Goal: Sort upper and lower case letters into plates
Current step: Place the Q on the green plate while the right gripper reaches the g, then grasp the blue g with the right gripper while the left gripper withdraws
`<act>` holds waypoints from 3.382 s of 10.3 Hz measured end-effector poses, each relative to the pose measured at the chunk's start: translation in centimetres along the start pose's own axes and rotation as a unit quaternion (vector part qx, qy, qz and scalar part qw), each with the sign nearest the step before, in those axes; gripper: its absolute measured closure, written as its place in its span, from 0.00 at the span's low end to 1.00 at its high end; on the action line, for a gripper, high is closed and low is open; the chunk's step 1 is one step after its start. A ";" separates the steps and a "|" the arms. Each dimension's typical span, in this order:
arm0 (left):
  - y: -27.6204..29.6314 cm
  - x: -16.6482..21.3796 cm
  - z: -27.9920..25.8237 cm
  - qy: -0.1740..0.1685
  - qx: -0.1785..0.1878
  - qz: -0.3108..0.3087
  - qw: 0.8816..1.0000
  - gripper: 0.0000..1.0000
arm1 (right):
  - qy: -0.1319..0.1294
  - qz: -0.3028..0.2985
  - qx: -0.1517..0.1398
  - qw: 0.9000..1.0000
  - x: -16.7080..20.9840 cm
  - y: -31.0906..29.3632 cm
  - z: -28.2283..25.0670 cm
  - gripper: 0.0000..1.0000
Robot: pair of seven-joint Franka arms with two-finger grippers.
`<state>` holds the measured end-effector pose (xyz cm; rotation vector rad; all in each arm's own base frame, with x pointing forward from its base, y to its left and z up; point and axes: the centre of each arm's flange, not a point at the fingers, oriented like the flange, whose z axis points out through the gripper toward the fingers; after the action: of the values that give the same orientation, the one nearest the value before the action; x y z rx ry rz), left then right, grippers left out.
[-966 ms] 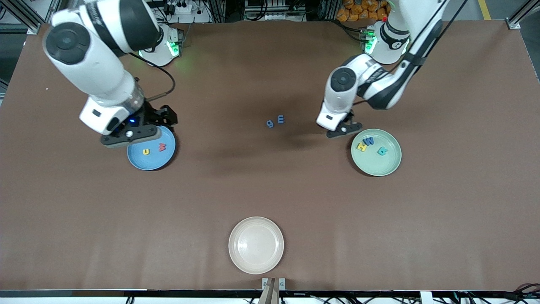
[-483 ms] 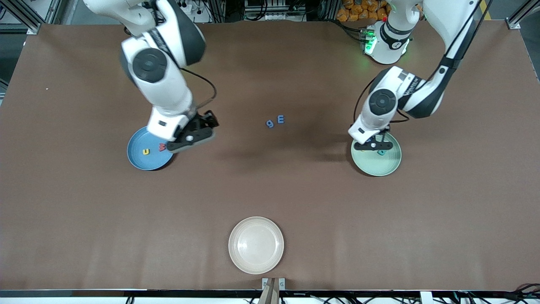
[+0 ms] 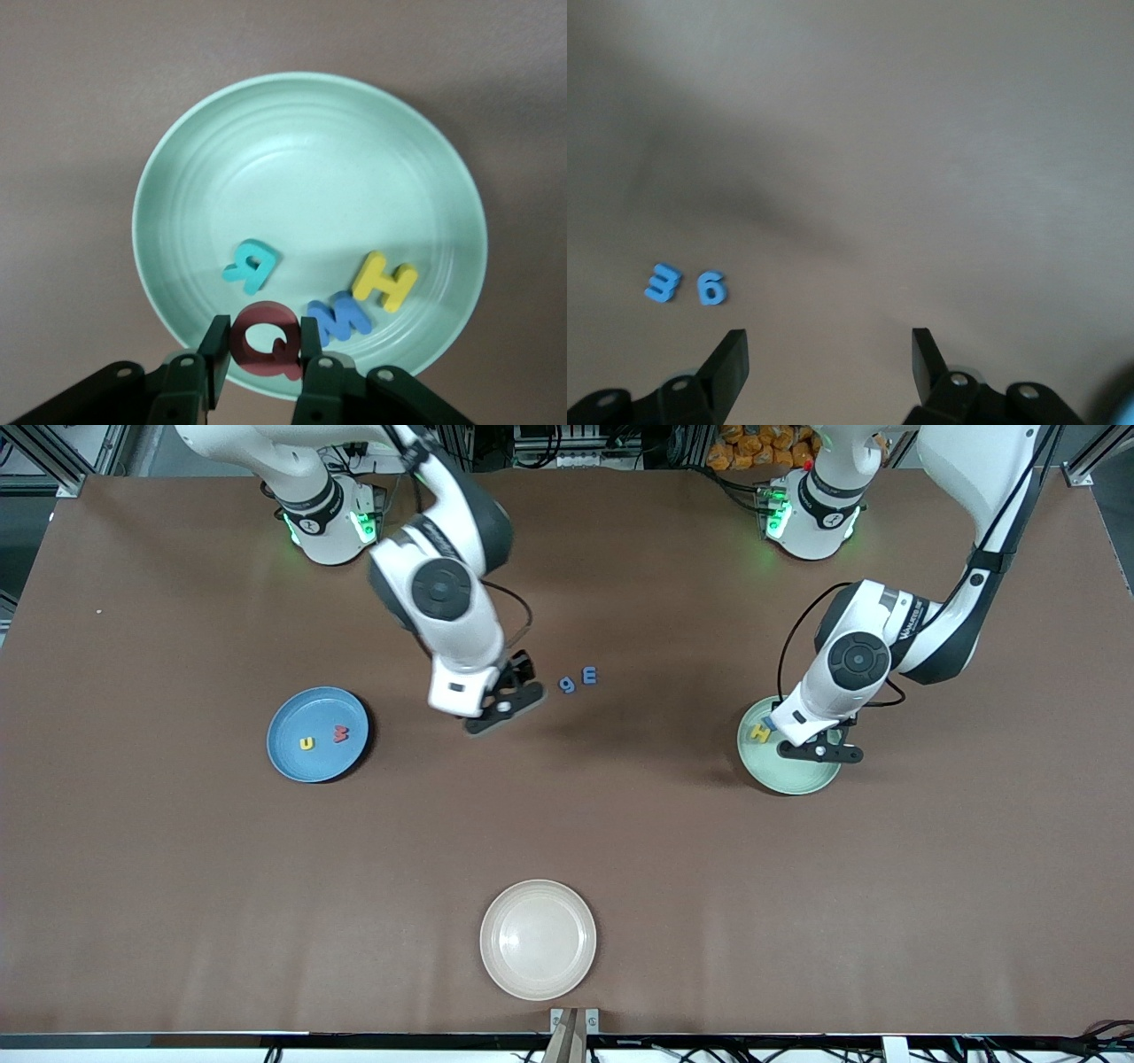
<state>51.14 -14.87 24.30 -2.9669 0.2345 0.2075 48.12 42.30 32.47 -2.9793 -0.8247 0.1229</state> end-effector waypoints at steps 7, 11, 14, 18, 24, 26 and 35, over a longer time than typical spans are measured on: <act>2.3 1.6 4.1 0.027 -0.057 -0.008 0.998 0.64 | -0.017 -0.060 0.018 0.998 -2.1 -7.8 9.7 0.39; 1.6 1.9 4.5 0.032 -0.059 -0.013 0.998 0.64 | -0.006 -0.070 0.025 0.997 -2.3 -9.4 12.5 0.41; 1.1 1.9 4.8 0.030 -0.057 -0.015 0.998 0.64 | -0.006 -0.077 0.026 0.997 -2.6 -10.5 13.9 0.41; 0.1 1.9 5.1 0.029 -0.054 -0.012 0.998 0.63 | -0.009 -0.085 0.023 0.996 -2.9 -10.9 14.5 0.43; -0.2 2.3 4.2 0.042 -0.053 0.003 0.998 0.02 | -0.014 -0.085 0.013 0.996 -3.0 -10.8 15.6 0.47; -1.7 2.5 3.4 0.053 -0.047 0.017 0.997 0.00 | -0.014 -0.078 0.013 0.997 -2.9 -10.8 15.6 0.50; -8.9 1.8 -2.3 0.063 -0.008 0.047 0.997 0.00 | -0.013 -0.088 0.000 0.996 -2.7 -10.8 15.6 0.61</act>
<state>54.64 -6.86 27.57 -2.9901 0.3910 0.0348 38.90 50.60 17.85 -2.8926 -1.0857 0.1554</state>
